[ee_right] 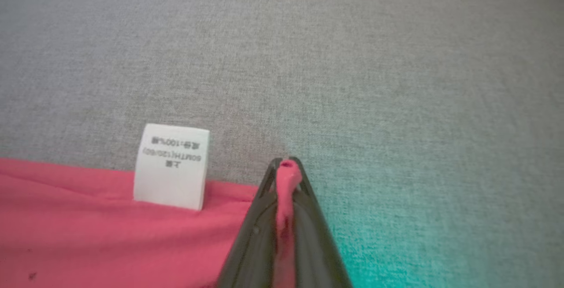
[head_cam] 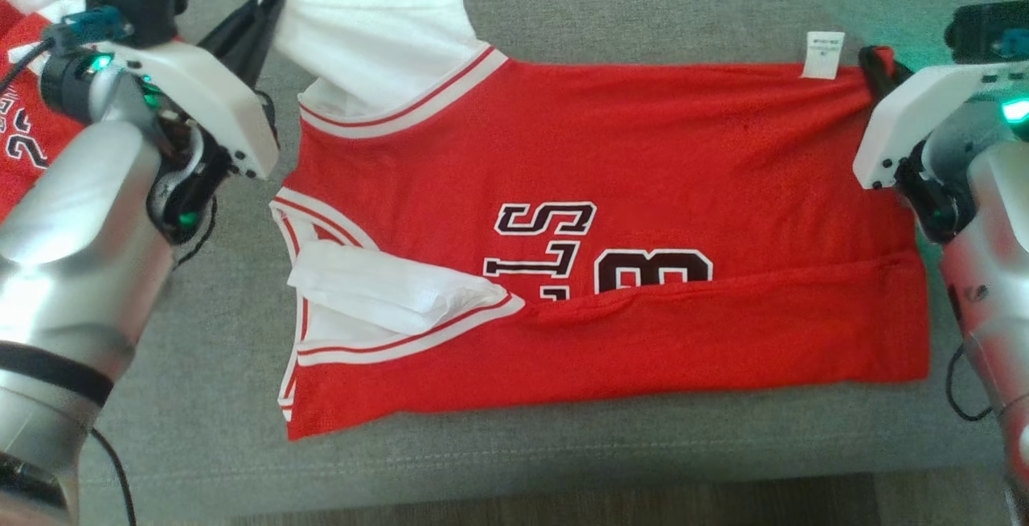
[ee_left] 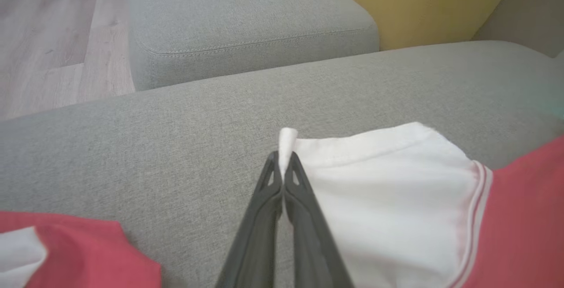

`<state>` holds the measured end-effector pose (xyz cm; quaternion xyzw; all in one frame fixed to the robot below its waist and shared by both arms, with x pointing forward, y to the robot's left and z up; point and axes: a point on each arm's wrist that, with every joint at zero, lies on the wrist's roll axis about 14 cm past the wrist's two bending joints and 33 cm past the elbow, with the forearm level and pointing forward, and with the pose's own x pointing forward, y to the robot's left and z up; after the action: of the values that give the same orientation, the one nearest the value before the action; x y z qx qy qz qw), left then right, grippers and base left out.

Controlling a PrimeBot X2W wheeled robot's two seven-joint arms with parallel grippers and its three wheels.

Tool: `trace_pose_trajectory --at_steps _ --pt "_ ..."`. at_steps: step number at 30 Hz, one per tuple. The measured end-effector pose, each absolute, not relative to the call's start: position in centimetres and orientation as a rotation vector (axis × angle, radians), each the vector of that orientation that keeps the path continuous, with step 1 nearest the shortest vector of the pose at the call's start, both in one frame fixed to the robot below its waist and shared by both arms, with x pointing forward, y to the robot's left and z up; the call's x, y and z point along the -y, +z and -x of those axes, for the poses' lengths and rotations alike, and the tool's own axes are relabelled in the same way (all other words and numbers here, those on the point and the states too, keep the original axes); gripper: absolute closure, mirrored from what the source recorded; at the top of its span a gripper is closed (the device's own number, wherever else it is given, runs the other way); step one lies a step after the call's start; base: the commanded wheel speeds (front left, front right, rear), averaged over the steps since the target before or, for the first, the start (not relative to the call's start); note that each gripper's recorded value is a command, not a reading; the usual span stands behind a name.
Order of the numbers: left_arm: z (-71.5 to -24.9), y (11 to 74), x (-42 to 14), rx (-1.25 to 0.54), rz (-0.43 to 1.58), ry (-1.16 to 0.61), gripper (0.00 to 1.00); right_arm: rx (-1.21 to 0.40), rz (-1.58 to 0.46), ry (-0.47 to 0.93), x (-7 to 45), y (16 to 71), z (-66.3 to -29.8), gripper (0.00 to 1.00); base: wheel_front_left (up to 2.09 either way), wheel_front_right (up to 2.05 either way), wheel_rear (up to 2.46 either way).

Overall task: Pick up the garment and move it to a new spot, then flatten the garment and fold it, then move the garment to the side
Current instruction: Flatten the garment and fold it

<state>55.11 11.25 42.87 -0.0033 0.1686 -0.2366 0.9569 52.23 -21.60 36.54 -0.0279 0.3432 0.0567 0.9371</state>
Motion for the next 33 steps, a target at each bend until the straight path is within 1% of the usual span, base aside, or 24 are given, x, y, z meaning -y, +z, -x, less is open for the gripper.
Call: trace_pose_trajectory --at_steps 6,13,19,26,33 --pt "-56.5 43.5 -11.8 -0.310 0.022 -0.449 1.00 -0.597 0.021 0.082 22.2 37.2 -53.4 1.00 0.00 0.00 0.00" --pt "-59.4 45.9 -12.2 -0.212 0.035 -0.395 1.00 -0.408 0.009 0.039 23.0 41.0 -57.0 1.00 0.00 0.00 0.00" --pt "-60.8 47.8 -11.7 -0.145 0.018 -0.394 1.00 -0.307 0.014 0.040 22.4 42.8 -58.2 1.00 0.00 0.00 0.00" --pt "-58.7 47.9 -11.0 -0.143 -0.074 -0.467 1.00 -0.262 0.011 0.050 22.0 43.7 -57.3 1.00 0.00 0.00 0.00" --pt "-53.4 46.4 -12.6 -0.200 -0.090 -0.495 1.00 -0.333 -0.022 0.055 21.9 41.9 -52.8 1.00 0.00 0.00 0.00"
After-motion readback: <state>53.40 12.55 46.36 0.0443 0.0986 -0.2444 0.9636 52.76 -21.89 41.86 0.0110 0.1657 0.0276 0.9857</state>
